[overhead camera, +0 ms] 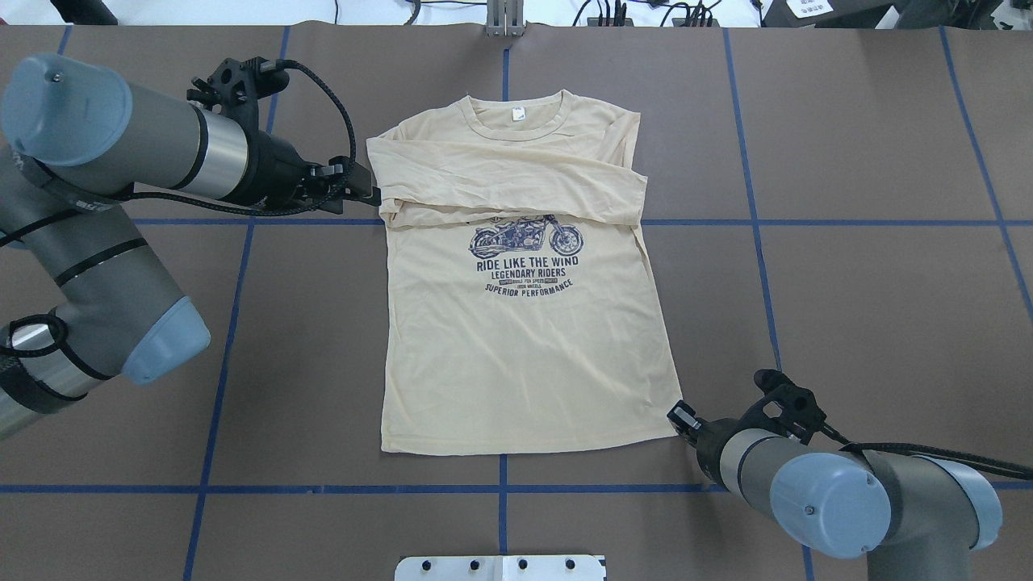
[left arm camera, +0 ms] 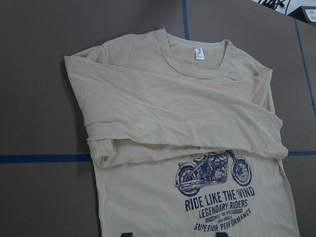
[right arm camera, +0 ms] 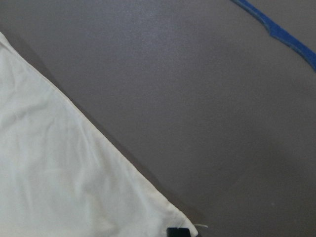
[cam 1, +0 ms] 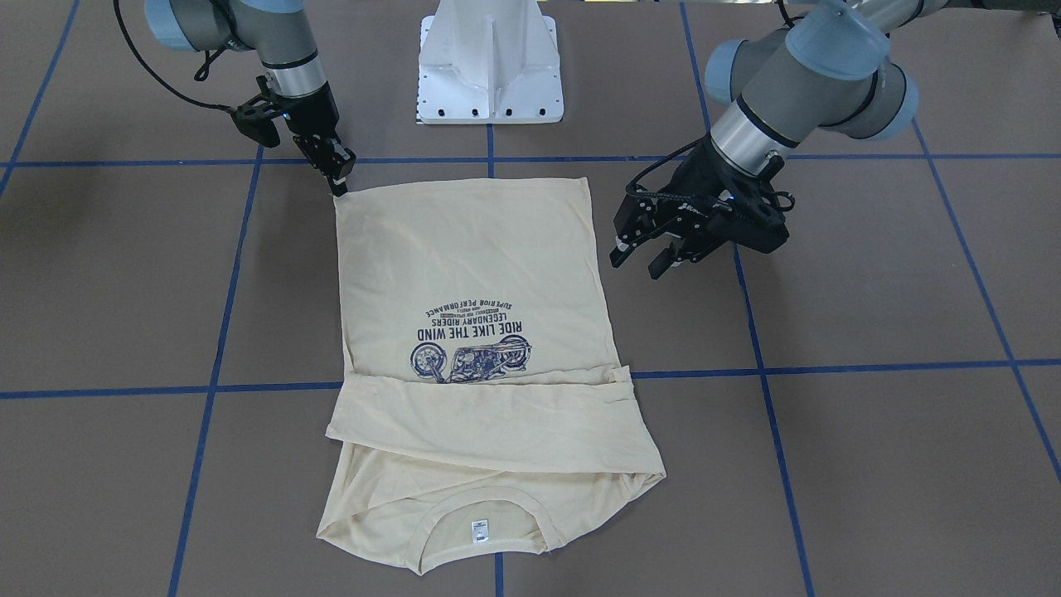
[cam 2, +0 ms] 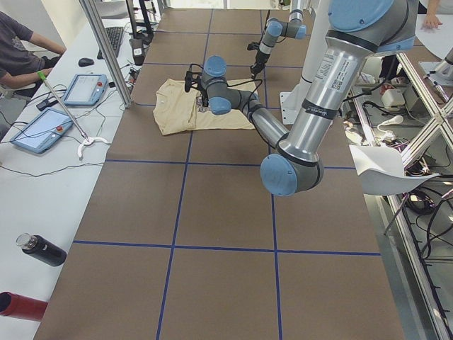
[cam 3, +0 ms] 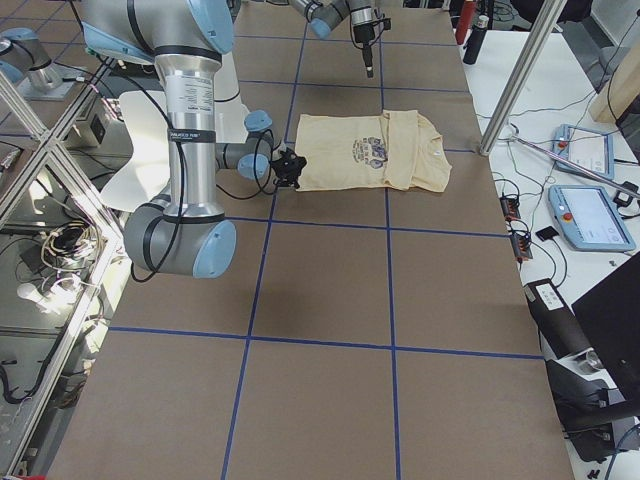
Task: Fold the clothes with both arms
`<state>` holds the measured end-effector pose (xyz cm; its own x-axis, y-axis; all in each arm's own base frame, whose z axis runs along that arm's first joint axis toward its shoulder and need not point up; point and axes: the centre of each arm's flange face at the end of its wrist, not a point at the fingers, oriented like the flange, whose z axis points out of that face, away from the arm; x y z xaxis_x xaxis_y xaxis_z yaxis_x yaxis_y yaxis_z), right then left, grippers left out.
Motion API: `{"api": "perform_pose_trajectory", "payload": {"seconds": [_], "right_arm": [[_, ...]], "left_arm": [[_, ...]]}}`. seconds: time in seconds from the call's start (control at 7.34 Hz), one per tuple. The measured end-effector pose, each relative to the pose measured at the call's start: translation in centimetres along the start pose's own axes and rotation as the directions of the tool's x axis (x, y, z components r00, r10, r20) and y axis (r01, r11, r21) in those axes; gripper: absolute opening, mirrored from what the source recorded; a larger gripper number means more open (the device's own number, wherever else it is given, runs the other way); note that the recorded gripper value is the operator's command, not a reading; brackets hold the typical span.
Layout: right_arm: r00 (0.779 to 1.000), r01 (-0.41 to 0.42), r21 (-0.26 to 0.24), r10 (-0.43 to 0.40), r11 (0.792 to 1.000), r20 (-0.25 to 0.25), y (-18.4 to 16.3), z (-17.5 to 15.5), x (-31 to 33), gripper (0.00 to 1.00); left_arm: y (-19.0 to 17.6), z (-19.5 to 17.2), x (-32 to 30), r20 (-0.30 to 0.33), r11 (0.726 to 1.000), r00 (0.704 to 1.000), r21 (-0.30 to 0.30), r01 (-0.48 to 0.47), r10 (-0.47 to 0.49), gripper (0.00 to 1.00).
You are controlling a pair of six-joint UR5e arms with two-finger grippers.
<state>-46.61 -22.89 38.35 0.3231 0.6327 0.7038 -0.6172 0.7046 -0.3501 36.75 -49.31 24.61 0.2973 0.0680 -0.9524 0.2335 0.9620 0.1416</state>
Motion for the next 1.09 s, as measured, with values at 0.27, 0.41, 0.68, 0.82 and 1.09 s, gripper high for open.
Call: {"api": "perform_pose_trajectory", "payload": {"seconds": [0.27,0.41,0.68,0.82,1.09], "right_arm": [[1.0,-0.003,-0.006,0.003,1.0,0.008,-0.1,-0.7,-0.1,0.0],[1.0,-0.002,-0.006,0.002,1.0,0.008,-0.2,-0.8,-0.1,0.55],[1.0,0.002,0.0,-0.002,1.0,-0.001,-0.2,-0.2,0.2,0.64],[1.0,0.003,0.001,-0.003,1.0,-0.002,0.0,0.0,0.1,0.64],[1.0,0.004,0.002,-0.004,1.0,-0.005,0.1,0.2,0.2,0.64]], "left_arm": [[0.0,0.0,0.0,0.0,1.0,1.0,0.0,0.0,0.0,0.64],[0.0,-0.1,0.0,0.0,1.0,1.0,0.0,0.001,-0.001,0.64],[0.0,0.0,-0.1,0.001,1.0,1.0,0.0,0.002,-0.002,0.64],[0.0,0.0,-0.1,0.001,1.0,1.0,0.001,0.002,-0.002,0.64],[0.0,0.0,-0.1,0.002,1.0,1.0,0.001,0.003,-0.003,0.64]]}}
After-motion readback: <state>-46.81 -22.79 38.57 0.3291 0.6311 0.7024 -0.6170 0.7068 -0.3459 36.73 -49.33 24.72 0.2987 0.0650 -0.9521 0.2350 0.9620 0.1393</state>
